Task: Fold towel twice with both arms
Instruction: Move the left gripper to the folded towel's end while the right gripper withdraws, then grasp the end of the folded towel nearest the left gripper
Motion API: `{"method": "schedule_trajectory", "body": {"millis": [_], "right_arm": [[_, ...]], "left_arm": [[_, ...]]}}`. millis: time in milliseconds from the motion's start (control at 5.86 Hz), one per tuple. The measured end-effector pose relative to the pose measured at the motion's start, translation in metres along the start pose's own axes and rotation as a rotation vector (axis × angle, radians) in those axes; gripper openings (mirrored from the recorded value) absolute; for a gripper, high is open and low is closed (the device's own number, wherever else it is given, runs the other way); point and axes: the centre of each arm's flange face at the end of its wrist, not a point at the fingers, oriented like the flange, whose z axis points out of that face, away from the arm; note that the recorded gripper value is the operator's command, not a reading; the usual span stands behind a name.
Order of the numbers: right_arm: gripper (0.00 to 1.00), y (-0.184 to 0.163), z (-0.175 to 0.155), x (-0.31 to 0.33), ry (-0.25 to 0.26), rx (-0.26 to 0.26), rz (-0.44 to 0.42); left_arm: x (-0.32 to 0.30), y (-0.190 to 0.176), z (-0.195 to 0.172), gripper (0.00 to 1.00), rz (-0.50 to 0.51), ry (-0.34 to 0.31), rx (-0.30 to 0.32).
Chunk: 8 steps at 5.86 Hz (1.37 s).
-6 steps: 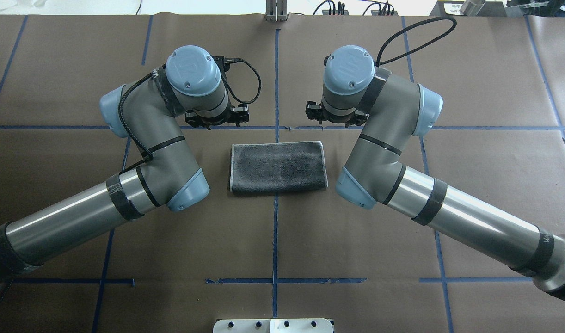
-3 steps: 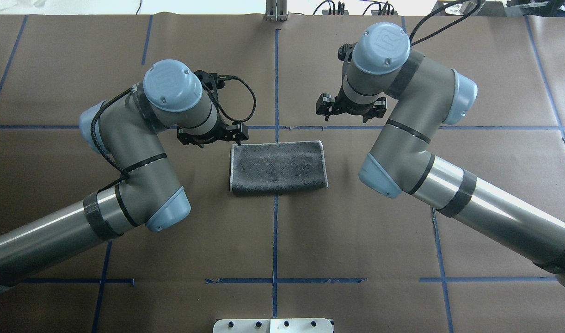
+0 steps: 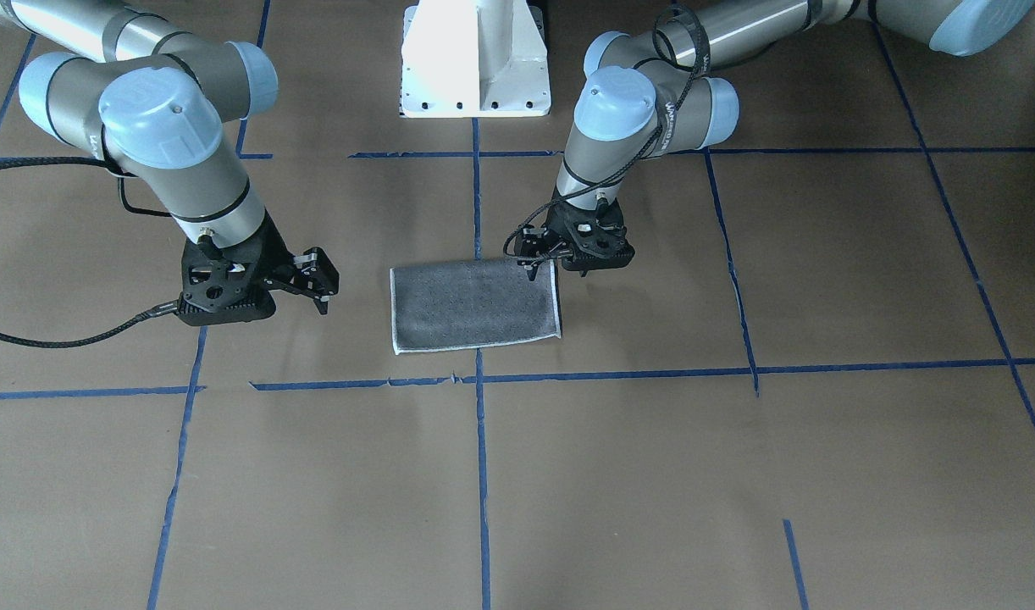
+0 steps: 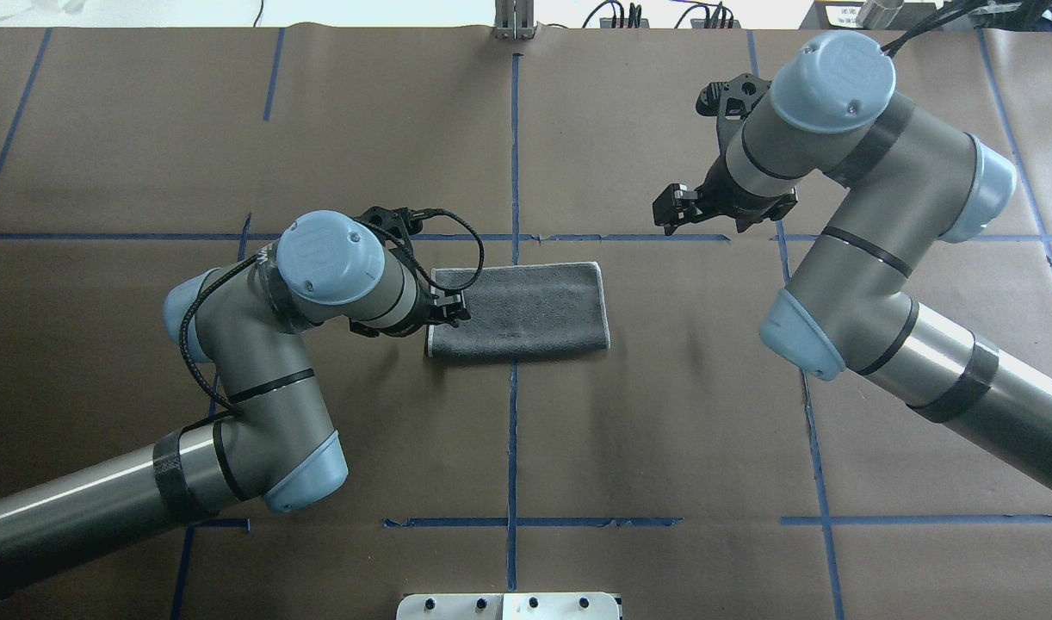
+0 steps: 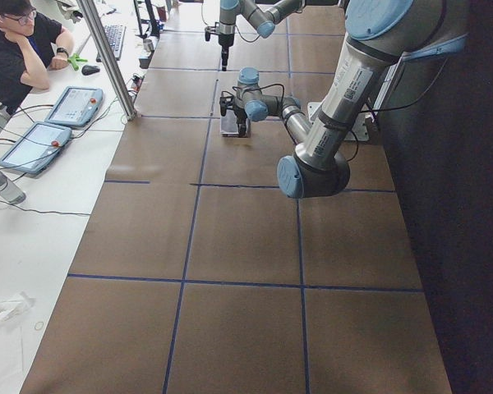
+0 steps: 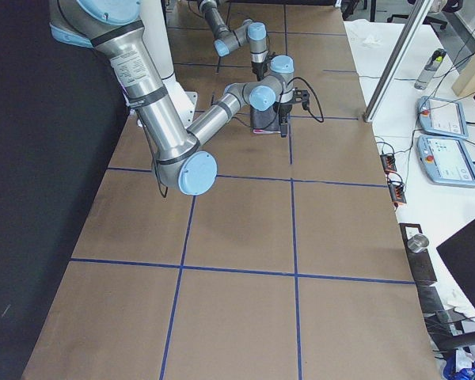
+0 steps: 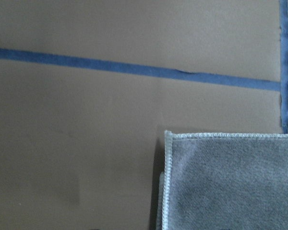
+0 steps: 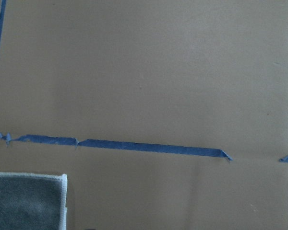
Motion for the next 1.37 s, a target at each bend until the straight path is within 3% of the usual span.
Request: {"method": "schedule_trajectory", "body": {"millis": [341,512,1195,1366], "right_arm": [[1.0,0.002,-0.002,0.005,-0.001,0.0,-0.006],[1.0,0.001,-0.002,0.007,0.0,0.001,-0.005],[1.0,-0.001,-0.003,0.009,0.002,0.003,-0.003],[1.0,-0.001,-0.003,0.009,0.002,0.004,-0.003]], "left_arm": [[0.001,0.008,0.005,0.61,-0.026,0.003,-0.004],[0.001,0.008,0.006,0.53,-0.027,0.003,-0.005],[0.001,0.014,0.012,0.49,-0.023,-0.004,-0.015],[0.001,0.016,0.013,0.34,-0.022,-0.005,-0.018]]}}
